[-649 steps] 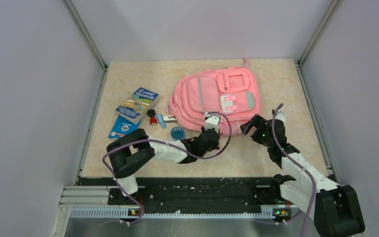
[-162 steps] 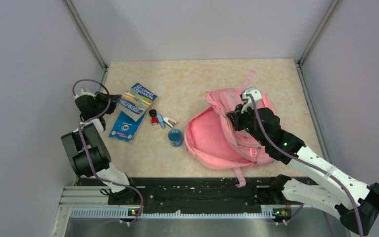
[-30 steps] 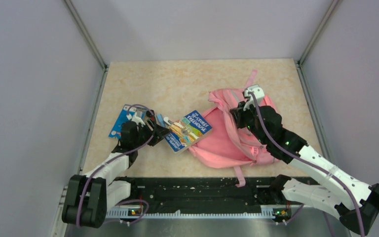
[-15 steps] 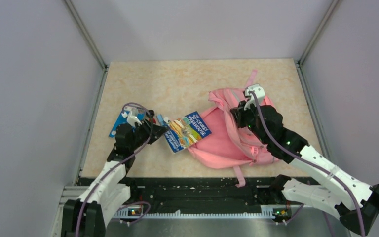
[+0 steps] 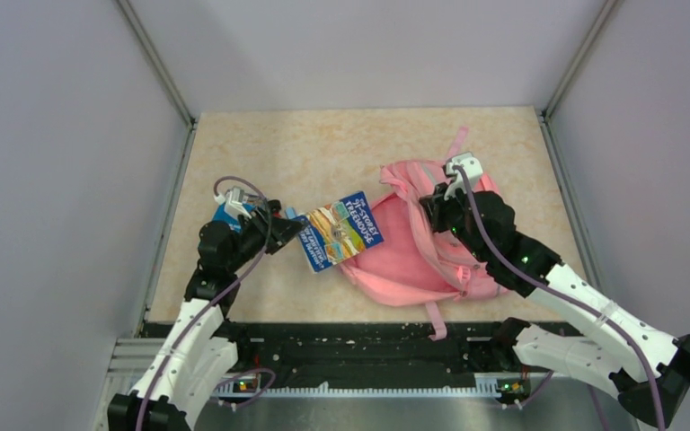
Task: Pack the student bag
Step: Place the book in the student bag.
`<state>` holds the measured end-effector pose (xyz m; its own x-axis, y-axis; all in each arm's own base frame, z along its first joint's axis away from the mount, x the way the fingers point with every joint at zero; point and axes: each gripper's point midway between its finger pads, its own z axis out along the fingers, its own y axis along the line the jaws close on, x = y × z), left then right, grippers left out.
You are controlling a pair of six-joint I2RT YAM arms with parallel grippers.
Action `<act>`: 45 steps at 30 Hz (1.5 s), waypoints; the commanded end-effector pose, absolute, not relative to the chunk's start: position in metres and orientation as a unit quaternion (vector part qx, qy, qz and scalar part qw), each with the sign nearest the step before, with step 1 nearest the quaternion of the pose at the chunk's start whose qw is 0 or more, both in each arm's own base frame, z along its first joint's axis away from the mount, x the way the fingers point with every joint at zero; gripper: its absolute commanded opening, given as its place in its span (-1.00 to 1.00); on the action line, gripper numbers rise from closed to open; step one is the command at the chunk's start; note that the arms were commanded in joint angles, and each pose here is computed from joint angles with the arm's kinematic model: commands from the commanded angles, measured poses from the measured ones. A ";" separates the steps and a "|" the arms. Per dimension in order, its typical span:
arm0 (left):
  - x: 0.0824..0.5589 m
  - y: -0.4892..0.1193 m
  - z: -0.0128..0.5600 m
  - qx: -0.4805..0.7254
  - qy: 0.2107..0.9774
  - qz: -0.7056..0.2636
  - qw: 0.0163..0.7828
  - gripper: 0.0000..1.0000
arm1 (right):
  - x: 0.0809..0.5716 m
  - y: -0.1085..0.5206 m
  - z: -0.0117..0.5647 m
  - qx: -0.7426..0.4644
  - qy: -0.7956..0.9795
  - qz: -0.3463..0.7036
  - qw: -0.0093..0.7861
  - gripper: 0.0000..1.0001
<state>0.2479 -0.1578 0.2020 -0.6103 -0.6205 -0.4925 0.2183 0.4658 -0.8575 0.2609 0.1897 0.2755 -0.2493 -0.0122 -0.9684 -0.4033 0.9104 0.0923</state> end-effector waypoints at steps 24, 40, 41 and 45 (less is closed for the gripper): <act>0.261 -0.296 0.303 -0.091 0.620 -0.684 0.374 -1.00 | 0.271 0.200 0.390 -0.087 0.670 0.233 0.700 -1.00; 0.316 -0.334 0.233 -0.162 0.663 -0.633 0.365 -1.00 | 0.275 0.204 0.385 -0.088 0.675 0.232 0.695 -1.00; 0.319 -0.335 0.225 -0.165 0.674 -0.620 0.366 -1.00 | 0.275 0.203 0.385 -0.088 0.675 0.230 0.696 -1.00; 0.327 -0.340 0.207 -0.172 0.694 -0.591 0.374 -1.00 | 0.276 0.203 0.385 -0.088 0.675 0.227 0.697 -1.00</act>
<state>0.3077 -0.3280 0.1545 -0.7344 -0.6244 -0.2659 0.0753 0.3144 -0.9463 0.2722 0.2005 0.2910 -0.2250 0.0073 -0.9743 -0.4057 0.9085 0.1005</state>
